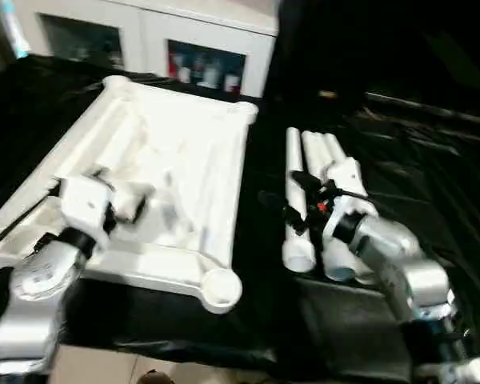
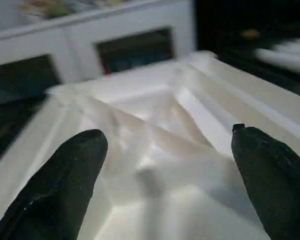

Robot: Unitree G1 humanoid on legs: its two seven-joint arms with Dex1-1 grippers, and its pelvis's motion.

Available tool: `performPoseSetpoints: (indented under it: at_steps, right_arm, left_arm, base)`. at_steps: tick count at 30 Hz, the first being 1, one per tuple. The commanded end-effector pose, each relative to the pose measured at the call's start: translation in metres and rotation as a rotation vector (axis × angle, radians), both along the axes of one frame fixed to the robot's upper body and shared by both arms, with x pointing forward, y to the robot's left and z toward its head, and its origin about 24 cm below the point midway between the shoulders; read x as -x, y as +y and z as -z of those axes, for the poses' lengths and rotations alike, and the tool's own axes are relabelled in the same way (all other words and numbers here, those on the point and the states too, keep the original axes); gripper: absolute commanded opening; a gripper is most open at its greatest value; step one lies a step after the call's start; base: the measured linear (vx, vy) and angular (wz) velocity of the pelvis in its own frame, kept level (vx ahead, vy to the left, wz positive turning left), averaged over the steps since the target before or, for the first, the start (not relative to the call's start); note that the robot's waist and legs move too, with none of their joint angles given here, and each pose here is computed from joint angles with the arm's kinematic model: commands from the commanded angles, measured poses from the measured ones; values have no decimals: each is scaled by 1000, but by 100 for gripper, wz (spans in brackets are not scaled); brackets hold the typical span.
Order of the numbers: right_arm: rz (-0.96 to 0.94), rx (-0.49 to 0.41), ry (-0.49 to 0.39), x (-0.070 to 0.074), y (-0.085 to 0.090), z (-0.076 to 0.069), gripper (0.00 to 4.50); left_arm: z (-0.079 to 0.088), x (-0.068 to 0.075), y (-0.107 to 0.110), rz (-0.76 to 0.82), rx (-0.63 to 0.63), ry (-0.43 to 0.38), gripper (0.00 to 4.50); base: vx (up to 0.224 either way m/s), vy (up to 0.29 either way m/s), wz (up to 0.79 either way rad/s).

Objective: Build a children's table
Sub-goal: Move to table, then move table base

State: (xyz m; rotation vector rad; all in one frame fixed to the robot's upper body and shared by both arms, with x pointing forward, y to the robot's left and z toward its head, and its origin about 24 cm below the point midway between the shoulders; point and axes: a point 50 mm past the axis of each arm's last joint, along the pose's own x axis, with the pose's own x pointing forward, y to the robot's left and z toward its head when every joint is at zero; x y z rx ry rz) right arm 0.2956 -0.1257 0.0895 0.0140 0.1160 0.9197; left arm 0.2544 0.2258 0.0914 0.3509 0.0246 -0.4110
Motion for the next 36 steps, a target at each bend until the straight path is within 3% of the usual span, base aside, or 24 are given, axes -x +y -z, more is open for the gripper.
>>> performPoseSetpoints:
  at_steps: [1,3,7,11,14,19,22,23,26,36]
  right_arm:
    - [-136,36,23,8,-4,-2,417]
    - [-217,90,-12,12,-11,-10,417]
    - [-266,146,-15,18,-30,-16,417]
    - [-339,247,30,35,-41,-9,417]
    - [-378,303,49,46,-41,-2,417]
    - [-432,274,32,50,-30,-10,422]
    - [-462,297,41,50,-30,-5,422]
    - [-498,322,55,53,-29,0,422]
    - [-537,282,70,54,-22,-2,422]
    - [-573,288,47,55,-13,-2,422]
  left_arm:
    - [-5,7,-20,244,48,45,449]
    - [-5,12,-28,398,20,133,449]
    - [-10,20,-46,605,-56,214,449]
    - [-9,34,-55,836,-172,365,449]
    - [-2,34,-52,863,-215,417,449]
    - [0,27,-38,885,-235,405,409]
    - [3,22,-30,872,-277,469,382]
    - [4,21,-27,877,-264,537,382]
    - [9,18,-20,879,-284,604,359]
    - [16,4,-10,871,-354,640,282]
  base:
    - [0,0,0]
    - [0,0,0]
    - [0,0,0]
    - [0,0,0]
    - [0,0,0]
    - [0,0,0]
    - [0,0,0]
    - [0,0,0]
    - [0,0,0]
    - [0,0,0]
